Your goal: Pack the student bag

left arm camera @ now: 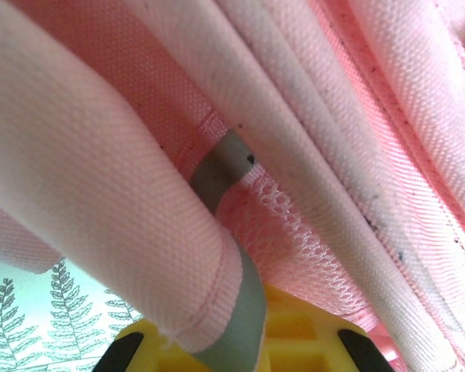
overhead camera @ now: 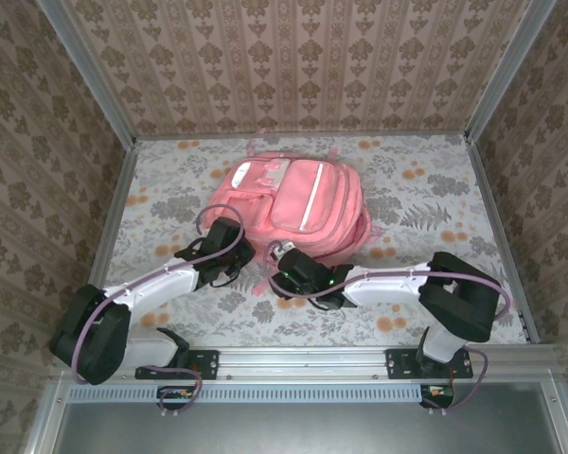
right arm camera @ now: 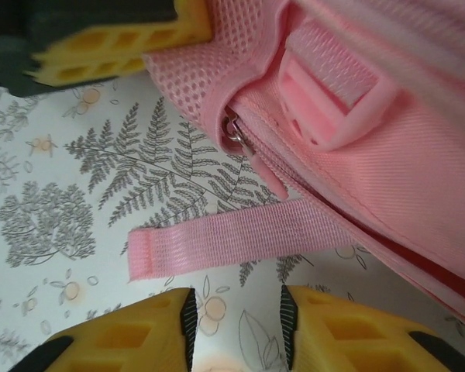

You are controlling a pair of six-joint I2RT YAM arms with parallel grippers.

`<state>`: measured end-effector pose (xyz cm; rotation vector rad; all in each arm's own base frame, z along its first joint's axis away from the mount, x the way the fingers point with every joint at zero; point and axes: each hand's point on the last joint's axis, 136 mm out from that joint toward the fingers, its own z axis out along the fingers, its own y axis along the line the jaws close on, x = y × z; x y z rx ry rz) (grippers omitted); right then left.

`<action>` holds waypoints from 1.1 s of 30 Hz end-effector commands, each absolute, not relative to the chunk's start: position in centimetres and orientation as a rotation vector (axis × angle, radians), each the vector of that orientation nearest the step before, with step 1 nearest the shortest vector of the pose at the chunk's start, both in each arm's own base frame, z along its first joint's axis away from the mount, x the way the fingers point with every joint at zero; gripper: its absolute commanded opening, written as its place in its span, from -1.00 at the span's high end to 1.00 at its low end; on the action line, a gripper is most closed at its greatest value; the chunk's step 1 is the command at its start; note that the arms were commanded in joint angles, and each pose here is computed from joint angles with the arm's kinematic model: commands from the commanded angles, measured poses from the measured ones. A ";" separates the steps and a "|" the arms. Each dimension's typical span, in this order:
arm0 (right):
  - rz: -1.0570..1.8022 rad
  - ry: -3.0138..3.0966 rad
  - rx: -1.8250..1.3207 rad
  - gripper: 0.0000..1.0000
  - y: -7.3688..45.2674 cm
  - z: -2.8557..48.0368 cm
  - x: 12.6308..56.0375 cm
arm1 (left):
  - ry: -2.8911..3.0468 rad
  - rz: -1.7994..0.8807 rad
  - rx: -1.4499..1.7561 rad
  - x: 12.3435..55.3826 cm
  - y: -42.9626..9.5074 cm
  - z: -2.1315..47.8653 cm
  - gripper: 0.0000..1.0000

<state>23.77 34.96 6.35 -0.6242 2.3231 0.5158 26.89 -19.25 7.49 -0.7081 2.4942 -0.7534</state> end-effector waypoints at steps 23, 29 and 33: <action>0.445 2.175 -0.582 0.28 38.8 5.9 29.4 | 2.468 -0.782 -0.750 26.9 -19.6 9.3 0.90; 0.465 2.158 -0.575 0.78 39.0 6.7 29.5 | 2.475 -0.779 -0.744 26.9 -19.8 9.3 0.91; 0.456 2.155 -0.555 1.00 37.9 7.7 29.2 | 2.474 -0.753 -0.747 27.0 -19.4 9.2 0.93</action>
